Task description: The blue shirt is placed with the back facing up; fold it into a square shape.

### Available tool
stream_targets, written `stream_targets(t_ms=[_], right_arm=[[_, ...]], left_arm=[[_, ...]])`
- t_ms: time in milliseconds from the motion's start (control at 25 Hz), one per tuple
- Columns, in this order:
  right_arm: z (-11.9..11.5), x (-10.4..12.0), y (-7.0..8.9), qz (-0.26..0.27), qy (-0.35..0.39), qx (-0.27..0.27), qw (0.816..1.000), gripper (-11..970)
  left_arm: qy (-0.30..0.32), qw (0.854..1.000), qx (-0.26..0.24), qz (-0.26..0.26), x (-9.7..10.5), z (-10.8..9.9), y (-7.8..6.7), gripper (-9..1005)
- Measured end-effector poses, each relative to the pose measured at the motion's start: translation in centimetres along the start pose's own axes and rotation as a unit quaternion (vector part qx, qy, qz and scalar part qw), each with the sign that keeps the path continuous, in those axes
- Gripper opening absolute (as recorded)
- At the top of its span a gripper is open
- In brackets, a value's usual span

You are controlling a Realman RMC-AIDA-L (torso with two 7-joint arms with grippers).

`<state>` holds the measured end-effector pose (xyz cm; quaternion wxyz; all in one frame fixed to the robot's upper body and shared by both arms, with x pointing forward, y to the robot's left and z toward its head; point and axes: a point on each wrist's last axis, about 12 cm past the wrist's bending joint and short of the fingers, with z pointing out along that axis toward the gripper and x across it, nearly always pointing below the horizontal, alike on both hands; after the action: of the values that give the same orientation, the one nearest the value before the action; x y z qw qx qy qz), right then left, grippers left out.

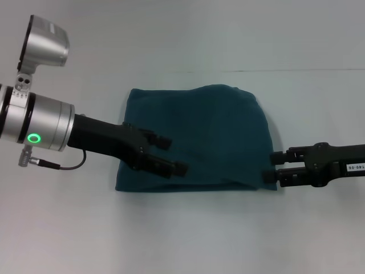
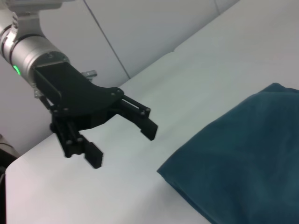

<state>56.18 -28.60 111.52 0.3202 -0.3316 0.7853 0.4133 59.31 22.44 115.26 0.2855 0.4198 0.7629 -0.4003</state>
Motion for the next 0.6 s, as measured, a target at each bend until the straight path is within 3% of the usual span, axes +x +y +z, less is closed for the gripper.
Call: stream_targets(t_ms=[600], right_arm=[[-0.8, -1.7, -0.8, -0.019, -0.008, 0.021, 1.0, 745]], left_arm=[[0.026, 0.999, 0.017, -0.012, -0.3, 0.1, -0.4, 934]])
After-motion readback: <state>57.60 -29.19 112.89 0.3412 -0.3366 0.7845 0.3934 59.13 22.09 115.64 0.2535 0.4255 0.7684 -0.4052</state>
